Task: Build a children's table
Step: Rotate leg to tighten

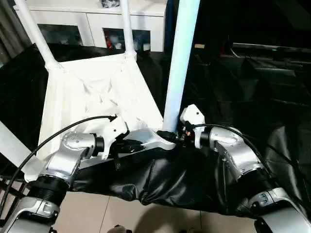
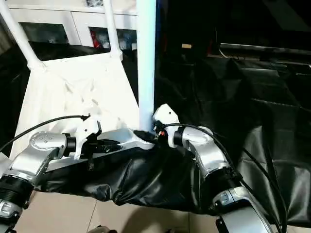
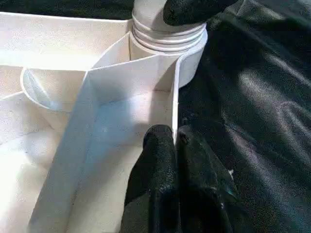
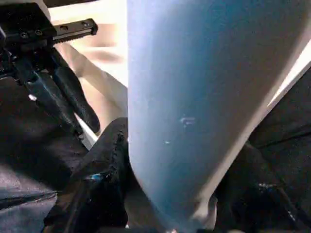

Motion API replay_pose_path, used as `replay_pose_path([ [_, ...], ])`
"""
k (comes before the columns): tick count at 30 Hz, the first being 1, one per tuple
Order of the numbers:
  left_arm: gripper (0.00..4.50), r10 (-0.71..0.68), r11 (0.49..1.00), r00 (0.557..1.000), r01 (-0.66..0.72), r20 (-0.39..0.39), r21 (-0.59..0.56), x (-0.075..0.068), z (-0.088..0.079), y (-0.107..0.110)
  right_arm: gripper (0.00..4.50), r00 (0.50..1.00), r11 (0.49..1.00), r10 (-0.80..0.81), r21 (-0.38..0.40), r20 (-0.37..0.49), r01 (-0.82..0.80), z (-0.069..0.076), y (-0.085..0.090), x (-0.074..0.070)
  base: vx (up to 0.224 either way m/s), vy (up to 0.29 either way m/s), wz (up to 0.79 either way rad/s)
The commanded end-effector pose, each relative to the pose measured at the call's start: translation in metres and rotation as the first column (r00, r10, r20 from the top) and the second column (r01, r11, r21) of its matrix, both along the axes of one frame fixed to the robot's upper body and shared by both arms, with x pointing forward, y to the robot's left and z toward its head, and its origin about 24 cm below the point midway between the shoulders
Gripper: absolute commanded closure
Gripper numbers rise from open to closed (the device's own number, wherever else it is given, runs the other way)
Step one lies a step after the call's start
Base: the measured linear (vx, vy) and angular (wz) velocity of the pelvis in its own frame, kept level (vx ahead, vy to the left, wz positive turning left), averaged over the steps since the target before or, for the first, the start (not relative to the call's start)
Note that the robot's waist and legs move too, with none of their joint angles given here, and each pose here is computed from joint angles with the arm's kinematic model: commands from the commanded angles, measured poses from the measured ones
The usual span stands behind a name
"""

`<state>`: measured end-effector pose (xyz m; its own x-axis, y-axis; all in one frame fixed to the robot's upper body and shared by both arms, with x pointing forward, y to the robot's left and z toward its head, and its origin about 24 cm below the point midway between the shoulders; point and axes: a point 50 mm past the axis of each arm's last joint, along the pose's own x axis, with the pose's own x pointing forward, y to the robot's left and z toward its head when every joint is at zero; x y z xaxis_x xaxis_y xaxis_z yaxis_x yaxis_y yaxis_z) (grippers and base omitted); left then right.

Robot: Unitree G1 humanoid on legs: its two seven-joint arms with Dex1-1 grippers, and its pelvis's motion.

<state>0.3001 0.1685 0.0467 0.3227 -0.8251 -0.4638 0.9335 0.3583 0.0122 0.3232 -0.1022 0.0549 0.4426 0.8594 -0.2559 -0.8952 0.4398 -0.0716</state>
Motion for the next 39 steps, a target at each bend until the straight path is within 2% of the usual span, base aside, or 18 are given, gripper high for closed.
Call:
replay_pose_path([
  [1, 4.50, -0.007, 1.000, 1.000, 0.007, -0.011, -0.030, -0.003, 0.000, -0.001, 2.44, 1.000, 0.999, 0.015, -0.045, -0.011, -0.015, -0.004, 0.000, 0.000, 0.000, 0.000, 0.00],
  [3, 4.50, -0.006, 1.000, 1.000, 0.006, -0.011, -0.030, -0.003, 0.000, -0.001, 2.44, 1.000, 0.998, 0.019, -0.052, -0.017, -0.020, -0.005, 0.000, 0.000, 0.000, 0.000, 0.00],
  [4, 4.50, -0.005, 1.000, 1.000, 0.005, -0.010, -0.030, -0.003, 0.001, 0.000, 2.09, 0.997, 0.998, 0.018, -0.055, -0.073, -0.022, -0.009, -0.002, 0.000, 0.000, 0.000, 0.00],
  [5, 4.50, -0.005, 1.000, 1.000, 0.005, -0.009, -0.031, -0.003, 0.001, 0.000, 2.09, 0.997, 0.998, 0.014, -0.056, -0.077, -0.018, -0.009, -0.003, 0.000, 0.000, 0.000, 0.00],
  [6, 4.50, -0.005, 1.000, 1.000, 0.005, -0.008, -0.031, -0.003, 0.001, 0.000, 2.09, 0.997, 0.998, 0.011, -0.057, -0.077, -0.015, -0.009, -0.003, 0.000, 0.000, 0.000, 0.00],
  [7, 4.50, -0.005, 0.999, 1.000, 0.005, -0.008, -0.031, -0.003, 0.001, 0.000, 1.75, 0.997, 0.998, 0.000, -0.057, -0.071, -0.004, -0.009, -0.003, 0.001, 0.000, 0.000, 0.00],
  [10, 4.50, -0.005, 0.999, 1.000, 0.005, -0.007, -0.033, -0.003, 0.001, -0.001, 1.68, 0.998, 0.998, -0.015, -0.060, -0.058, 0.011, -0.008, -0.002, 0.003, 0.000, 0.000, 0.00],
  [12, 4.50, -0.006, 0.999, 1.000, 0.005, -0.007, -0.034, -0.003, 0.001, -0.001, 1.44, 0.999, 0.997, -0.027, -0.079, -0.040, 0.024, -0.009, -0.002, 0.004, 0.000, 0.000, 0.00],
  [14, 4.50, -0.005, 0.999, 1.000, 0.005, -0.006, -0.036, -0.003, 0.002, -0.002, 1.44, 0.999, 0.995, -0.034, -0.099, -0.023, 0.032, -0.010, -0.001, 0.005, 0.000, 0.000, 0.00],
  [26, 4.50, -0.004, 0.999, 1.000, 0.003, -0.005, -0.035, -0.001, 0.002, -0.002, 1.44, 0.999, 0.995, -0.026, -0.100, -0.030, 0.023, -0.011, 0.000, 0.006, 0.000, 0.000, 0.00],
  [27, 4.50, -0.003, 0.999, 1.000, 0.003, -0.005, -0.035, -0.001, 0.002, -0.002, 1.11, 0.999, 0.996, -0.020, -0.093, -0.041, 0.016, -0.011, 0.000, 0.006, 0.000, 0.000, 0.00],
  [30, 4.50, -0.005, 0.999, 1.000, 0.004, -0.006, -0.035, -0.002, 0.003, -0.002, 1.06, 0.998, 0.995, -0.026, -0.097, -0.050, 0.021, -0.013, -0.001, 0.006, 0.000, 0.000, 0.00],
  [31, 4.50, -0.004, 0.999, 1.000, 0.004, -0.006, -0.035, -0.001, 0.003, -0.002, 0.87, 0.999, 0.994, -0.032, -0.107, -0.039, 0.028, -0.013, -0.001, 0.007, 0.000, 0.000, 0.00],
  [39, 4.50, -0.005, 0.999, 1.000, 0.005, -0.009, -0.033, -0.002, 0.003, -0.001, 0.87, 0.998, 0.995, -0.051, -0.089, -0.026, 0.049, -0.010, -0.001, 0.010, 0.000, 0.000, 0.00],
])
